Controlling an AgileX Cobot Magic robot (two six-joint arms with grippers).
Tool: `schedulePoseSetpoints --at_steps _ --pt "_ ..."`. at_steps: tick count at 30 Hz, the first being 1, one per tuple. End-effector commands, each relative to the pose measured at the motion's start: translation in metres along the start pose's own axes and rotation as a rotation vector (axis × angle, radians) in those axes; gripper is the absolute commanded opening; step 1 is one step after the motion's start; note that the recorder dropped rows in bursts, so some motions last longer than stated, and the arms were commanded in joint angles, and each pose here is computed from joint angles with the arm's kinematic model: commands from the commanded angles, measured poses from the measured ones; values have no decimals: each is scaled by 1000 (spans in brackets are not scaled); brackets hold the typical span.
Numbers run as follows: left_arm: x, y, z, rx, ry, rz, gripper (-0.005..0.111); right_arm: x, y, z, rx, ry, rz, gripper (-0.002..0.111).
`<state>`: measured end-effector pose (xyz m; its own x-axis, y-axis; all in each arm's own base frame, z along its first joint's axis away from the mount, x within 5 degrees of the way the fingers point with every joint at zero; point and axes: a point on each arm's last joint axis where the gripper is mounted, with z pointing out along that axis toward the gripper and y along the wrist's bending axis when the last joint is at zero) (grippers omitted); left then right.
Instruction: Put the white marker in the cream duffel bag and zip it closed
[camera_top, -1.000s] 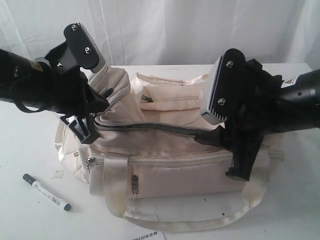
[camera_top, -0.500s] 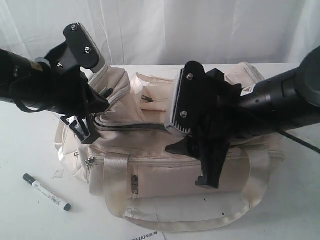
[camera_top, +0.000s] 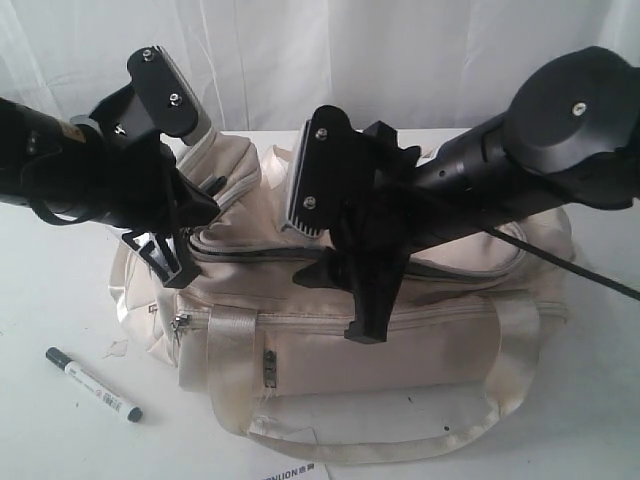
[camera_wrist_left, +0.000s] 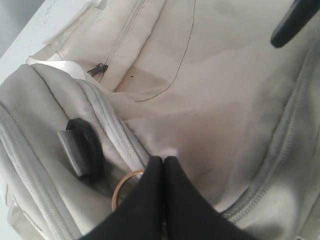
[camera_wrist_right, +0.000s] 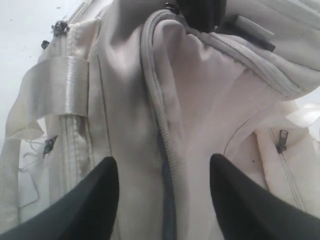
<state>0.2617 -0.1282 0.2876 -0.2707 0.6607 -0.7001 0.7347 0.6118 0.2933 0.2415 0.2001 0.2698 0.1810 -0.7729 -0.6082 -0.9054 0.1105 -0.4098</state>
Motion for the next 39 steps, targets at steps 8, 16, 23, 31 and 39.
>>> schedulePoseSetpoints --at_steps 8,16,23,31,39 --pt "0 -3 1 17 -1 -18 0 2 -10 28 -29 22 -7 51" --pt "0 -3 1 16 -2 -18 0 3 -13 32 2 26 -3 11" --pt "-3 1 0 -28 -37 -18 0 4 -10 32 -34 29 12 0" --pt "-2 7 0 -70 -38 40 0 3 -6 29 -72 28 9 0" --pt "-1 20 9 -152 -71 20 0 0 -6 24 -71 20 25 0"
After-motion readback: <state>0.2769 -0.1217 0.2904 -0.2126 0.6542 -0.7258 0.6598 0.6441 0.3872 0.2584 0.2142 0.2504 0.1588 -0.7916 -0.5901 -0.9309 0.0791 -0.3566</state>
